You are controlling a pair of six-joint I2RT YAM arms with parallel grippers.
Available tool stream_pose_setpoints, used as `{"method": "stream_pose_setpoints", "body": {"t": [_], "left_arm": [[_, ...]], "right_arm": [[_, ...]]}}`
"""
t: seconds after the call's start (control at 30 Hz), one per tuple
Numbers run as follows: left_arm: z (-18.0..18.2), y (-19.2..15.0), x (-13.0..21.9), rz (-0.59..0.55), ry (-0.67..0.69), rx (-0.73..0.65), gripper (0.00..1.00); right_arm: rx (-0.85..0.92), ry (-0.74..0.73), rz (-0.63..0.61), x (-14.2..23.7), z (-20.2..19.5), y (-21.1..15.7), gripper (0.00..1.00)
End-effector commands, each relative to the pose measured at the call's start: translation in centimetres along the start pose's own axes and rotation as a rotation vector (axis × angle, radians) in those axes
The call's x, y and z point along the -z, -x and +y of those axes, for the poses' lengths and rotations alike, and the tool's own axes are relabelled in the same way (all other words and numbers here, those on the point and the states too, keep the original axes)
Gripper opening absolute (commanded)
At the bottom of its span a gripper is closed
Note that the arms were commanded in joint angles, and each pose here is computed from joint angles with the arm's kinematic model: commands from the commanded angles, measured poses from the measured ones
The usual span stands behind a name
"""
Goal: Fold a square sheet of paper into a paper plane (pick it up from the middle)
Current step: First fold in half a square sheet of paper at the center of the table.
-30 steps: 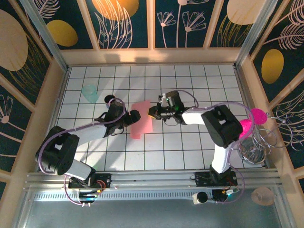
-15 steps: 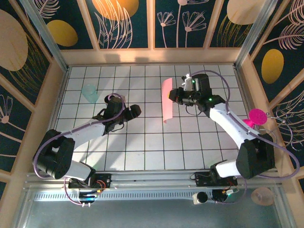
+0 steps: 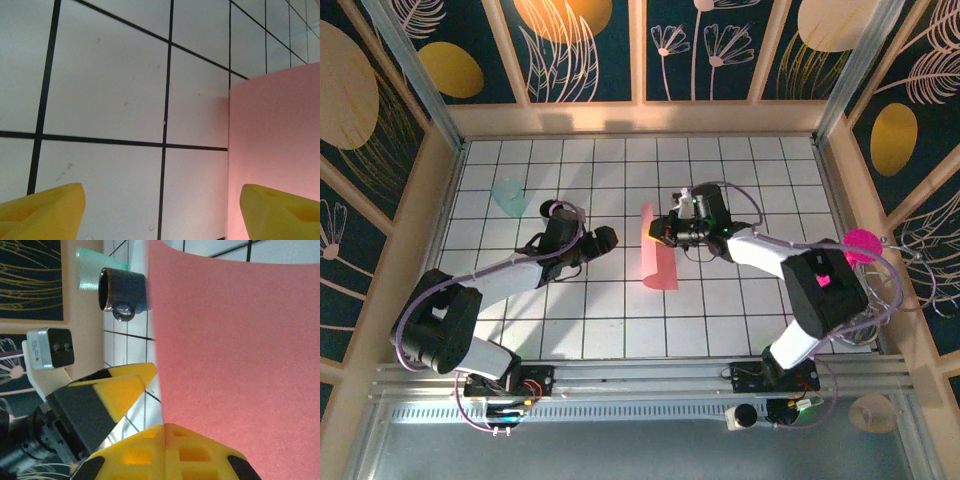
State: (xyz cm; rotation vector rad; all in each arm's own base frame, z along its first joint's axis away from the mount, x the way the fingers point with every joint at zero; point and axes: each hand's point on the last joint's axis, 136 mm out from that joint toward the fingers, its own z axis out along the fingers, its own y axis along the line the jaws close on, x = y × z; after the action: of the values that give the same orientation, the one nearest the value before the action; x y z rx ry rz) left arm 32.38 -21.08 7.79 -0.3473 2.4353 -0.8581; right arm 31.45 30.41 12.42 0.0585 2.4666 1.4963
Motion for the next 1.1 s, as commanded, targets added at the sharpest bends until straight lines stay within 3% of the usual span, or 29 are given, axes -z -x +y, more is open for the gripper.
{"method": "stream_pose_setpoints", "body": {"t": [0.0,0.23,0.43,1.07], "left_arm": [[-0.7,-0.1,0.3,0.004,-0.054,0.026,0.81],[-1.4,-1.3,-0.5,0.063,-0.116,0.050,0.77],[-2.0,-2.3,-1.5,0.105,-0.128,0.045,0.74],[-3.7,-4.9,-6.1,0.202,-0.046,-0.005,0.57]], "right_arm": [[-0.010,0.134,-0.022,-0.9,1.5,0.7,0.04],[-0.039,-0.007,-0.012,-2.2,-4.3,-0.2,0.04],[-0.026,-0.089,-0.025,-2.0,-6.8,0.2,0.04],[-0.023,-0.123,0.003,-1.8,-8.3,1.0,0.05]]}}
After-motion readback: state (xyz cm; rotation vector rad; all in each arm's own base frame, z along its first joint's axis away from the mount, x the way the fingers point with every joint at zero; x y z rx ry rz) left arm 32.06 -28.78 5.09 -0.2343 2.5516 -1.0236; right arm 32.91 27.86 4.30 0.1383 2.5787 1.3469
